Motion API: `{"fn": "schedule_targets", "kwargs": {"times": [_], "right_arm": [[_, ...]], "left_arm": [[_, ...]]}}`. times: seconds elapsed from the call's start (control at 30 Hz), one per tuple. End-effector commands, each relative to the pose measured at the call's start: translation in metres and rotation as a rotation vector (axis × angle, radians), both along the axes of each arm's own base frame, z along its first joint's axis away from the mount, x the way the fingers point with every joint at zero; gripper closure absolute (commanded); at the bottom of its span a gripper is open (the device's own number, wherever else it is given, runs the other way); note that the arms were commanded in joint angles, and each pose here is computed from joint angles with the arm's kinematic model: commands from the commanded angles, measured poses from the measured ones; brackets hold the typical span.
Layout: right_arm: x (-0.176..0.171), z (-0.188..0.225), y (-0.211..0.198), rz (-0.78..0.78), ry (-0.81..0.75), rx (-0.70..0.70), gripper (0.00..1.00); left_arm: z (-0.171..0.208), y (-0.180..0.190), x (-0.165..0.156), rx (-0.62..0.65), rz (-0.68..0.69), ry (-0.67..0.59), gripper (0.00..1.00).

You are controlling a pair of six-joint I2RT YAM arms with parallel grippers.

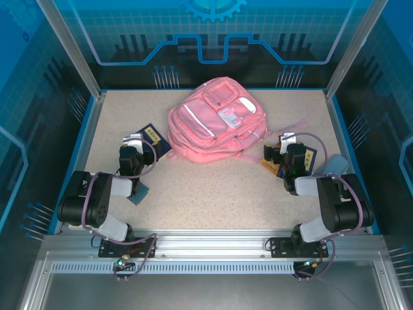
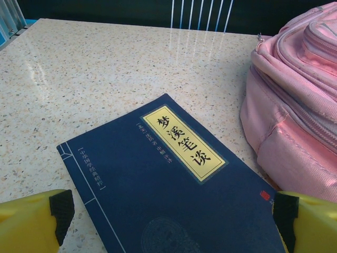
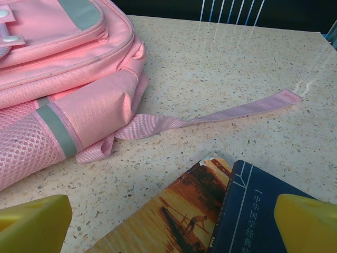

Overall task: Pack the student bag
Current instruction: Rotate the student bag at the top-center of the table.

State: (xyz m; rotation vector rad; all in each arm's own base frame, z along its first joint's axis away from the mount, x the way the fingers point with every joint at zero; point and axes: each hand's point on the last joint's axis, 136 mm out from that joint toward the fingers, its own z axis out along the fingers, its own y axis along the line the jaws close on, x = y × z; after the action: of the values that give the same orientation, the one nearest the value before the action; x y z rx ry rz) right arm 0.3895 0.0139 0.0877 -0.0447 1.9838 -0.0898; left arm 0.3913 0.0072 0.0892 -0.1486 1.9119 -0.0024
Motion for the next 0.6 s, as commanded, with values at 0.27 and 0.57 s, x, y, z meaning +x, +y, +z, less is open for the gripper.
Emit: {"fn": "schedule_targets", "kwargs": {"times": [0.27,0.57], "right_arm": [[-0.018,0.061,-0.017,-0.122,-0.018,0.020,0.00],[-0.064,0.091,0.007,-0.189,0.284,0.343,0.00]], "left_arm": [[0.052,0.012,-0.008,0.002,0.069,-0.046,0.01],[0.111,0.005,-0.048,-0.319,0.166,0.113,0.01]]}}
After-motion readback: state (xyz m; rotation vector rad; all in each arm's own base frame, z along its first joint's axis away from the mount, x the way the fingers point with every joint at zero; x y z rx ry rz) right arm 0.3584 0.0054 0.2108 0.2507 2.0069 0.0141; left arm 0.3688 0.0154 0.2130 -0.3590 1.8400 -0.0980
